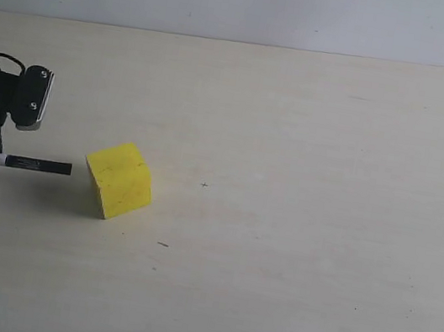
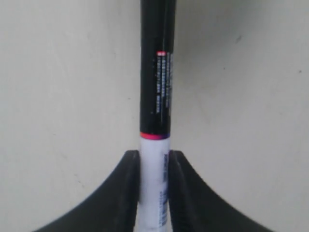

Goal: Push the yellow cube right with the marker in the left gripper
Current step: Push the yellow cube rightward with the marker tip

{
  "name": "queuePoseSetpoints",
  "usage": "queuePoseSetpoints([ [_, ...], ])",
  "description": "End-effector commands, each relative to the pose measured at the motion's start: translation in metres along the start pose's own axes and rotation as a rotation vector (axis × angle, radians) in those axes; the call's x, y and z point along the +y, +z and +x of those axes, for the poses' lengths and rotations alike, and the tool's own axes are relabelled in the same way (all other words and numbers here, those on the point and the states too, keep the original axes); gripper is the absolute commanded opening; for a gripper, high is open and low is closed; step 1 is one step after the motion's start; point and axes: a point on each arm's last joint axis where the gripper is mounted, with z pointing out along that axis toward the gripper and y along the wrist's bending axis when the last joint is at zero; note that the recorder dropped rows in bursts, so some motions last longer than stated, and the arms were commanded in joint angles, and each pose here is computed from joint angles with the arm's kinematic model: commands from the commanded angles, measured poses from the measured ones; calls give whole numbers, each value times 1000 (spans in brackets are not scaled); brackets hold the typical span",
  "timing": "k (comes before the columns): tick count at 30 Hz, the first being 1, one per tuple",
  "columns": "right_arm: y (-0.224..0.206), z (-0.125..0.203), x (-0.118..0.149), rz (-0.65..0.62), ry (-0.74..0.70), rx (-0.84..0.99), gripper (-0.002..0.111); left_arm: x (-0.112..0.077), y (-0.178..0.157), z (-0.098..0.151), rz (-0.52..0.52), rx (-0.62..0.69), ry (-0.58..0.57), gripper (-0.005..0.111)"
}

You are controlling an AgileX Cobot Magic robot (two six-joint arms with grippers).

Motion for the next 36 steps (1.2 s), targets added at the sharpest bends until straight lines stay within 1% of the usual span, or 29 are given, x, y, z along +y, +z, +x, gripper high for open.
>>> queuePoseSetpoints([
  [1, 0, 0, 0, 6, -5, -9, 0, 7, -1, -4, -72, -22, -31, 0],
  [4, 0, 0, 0, 6, -5, -9, 0, 3, -1, -13, -59, -24, -3, 0],
  [8, 0, 0, 0, 6, -5, -9, 0, -15, -4, -41, 19, -10, 110, 0],
  [10, 0, 0, 0, 6, -5, -9, 0, -23, -7, -57, 28, -10, 170, 0],
  [12, 0, 0, 0, 6, -5, -9, 0, -28, -10, -62, 37, 6, 196, 0],
  [14, 0, 0, 0, 6, -5, -9, 0, -29, -12, -61, 43, 25, 191, 0],
  [19, 0, 0, 0, 6, -5, -9, 0, -26, -13, -45, 56, 113, 105, 0],
  [22, 0, 0, 0, 6, -5, -9, 0, -22, -12, -39, 35, 111, 44, 0],
  [25, 0, 0, 0, 6, -5, -9, 0, -17, -7, -45, -7, 59, 29, 0],
  [27, 0, 0, 0, 6, -5, -9, 0, -15, -2, -57, -44, -12, 10, 0],
  [30, 0, 0, 0, 6, -5, -9, 0, -16, 2, -77, -101, -84, 41, 0],
  [31, 0, 0, 0, 6, -5, -13, 0, -17, 3, -81, -104, -89, 53, 0],
  [34, 0, 0, 0, 6, -5, -15, 0, -18, 2, -82, -100, -87, 61, 0],
  [36, 0, 0, 0, 6, -5, -15, 0, -17, 2, -76, -84, -70, 47, 0],
])
